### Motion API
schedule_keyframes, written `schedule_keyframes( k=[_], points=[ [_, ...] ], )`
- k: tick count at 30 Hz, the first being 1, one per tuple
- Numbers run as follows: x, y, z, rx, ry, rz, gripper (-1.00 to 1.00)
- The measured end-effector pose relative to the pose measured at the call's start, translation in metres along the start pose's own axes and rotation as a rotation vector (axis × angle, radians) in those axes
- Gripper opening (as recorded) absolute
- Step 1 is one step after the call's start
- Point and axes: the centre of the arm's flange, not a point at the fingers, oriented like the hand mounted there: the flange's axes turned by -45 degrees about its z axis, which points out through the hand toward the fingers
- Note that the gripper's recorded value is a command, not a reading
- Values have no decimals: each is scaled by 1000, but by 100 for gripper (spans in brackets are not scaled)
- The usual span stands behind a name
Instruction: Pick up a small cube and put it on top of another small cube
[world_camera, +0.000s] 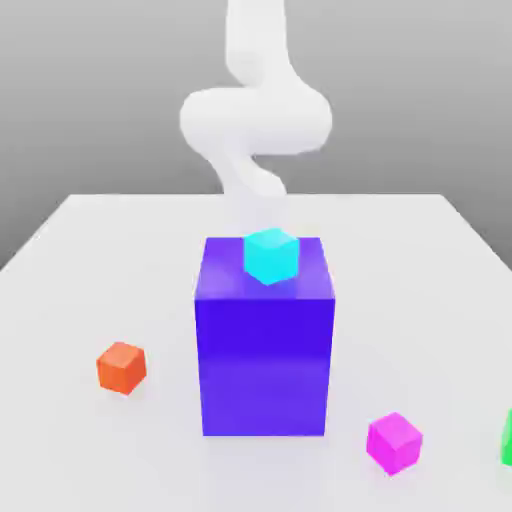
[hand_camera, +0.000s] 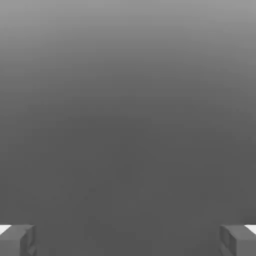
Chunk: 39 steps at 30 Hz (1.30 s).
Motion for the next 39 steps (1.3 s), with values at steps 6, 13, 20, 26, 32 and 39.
schedule_keyframes(
  k=[6, 13, 20, 26, 32, 39],
  points=[
    [-10, -19, 84, 136, -100, -258, 0],
    [-39, -55, 174, 281, -192, -554, 0],
    [-85, -96, 252, 415, -267, -854, 0],
    [-136, -129, 307, 519, -323, -1116, 0],
    [-194, -159, 350, 618, -372, -1392, 0],
    [-260, -173, 386, 712, -433, -1711, 0]
  ],
)
